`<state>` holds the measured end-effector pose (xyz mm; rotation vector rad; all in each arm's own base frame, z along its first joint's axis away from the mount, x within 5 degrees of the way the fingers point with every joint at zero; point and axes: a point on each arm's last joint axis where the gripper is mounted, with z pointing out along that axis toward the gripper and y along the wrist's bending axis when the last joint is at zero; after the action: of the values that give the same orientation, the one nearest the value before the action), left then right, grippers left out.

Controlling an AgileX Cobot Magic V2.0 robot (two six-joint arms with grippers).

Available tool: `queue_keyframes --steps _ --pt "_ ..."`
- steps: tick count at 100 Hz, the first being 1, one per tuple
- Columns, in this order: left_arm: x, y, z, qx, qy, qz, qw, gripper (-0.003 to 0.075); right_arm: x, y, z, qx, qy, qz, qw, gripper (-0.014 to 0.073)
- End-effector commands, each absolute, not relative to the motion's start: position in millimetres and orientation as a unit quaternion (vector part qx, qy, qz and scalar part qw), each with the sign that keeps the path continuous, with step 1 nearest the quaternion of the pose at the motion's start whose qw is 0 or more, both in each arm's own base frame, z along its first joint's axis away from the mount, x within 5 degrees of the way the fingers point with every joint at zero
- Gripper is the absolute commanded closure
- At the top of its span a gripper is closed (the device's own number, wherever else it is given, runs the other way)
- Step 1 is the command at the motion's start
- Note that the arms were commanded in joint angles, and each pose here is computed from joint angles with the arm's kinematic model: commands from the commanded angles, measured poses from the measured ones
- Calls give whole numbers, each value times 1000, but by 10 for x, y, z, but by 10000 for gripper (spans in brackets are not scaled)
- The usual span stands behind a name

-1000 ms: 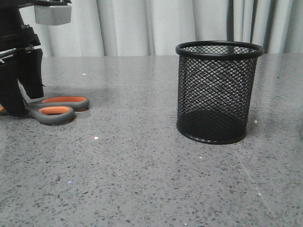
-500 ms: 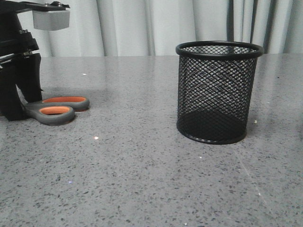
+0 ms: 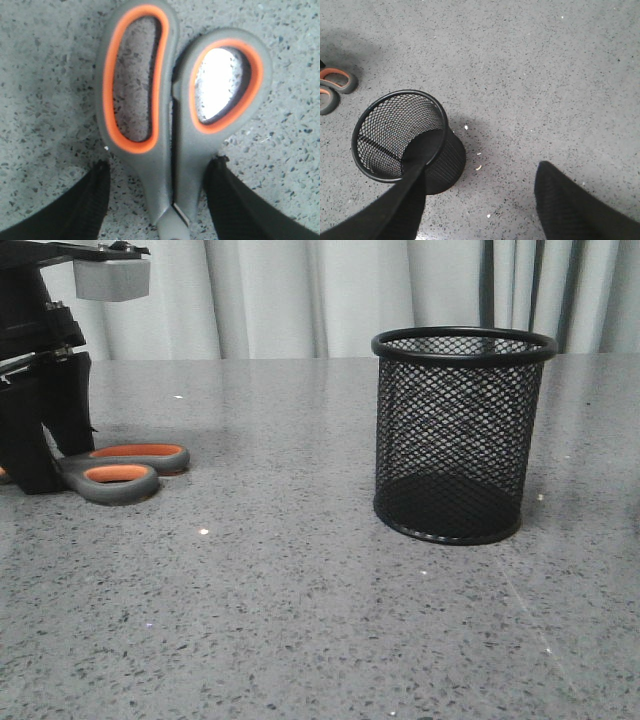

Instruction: Put scissors into bucket

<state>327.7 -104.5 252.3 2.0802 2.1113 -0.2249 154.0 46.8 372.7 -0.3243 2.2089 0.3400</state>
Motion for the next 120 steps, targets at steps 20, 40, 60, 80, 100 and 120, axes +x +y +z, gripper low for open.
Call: queue_keyframes --steps 20,40,60,80,100,120 --pt "3193 -1080 2631 702 702 -94 77 362 1562 465 3875 -127 864 136 468 171" --pt "3193 -1080 2631 702 702 -94 77 525 1562 465 3875 -127 864 136 468 171" --pt "3193 -1080 2631 702 702 -94 77 655 1562 465 3875 -127 864 136 468 171" --pt "3193 -1080 2631 702 702 -94 77 724 1562 465 3875 -127 864 136 468 171" --pt "3177 -1076 2670 702 701 -91 82 723 1562 465 3875 -127 864 136 468 171" --pt "3092 -1034 2862 704 699 -68 102 723 1562 465 3875 -127 864 136 468 171"
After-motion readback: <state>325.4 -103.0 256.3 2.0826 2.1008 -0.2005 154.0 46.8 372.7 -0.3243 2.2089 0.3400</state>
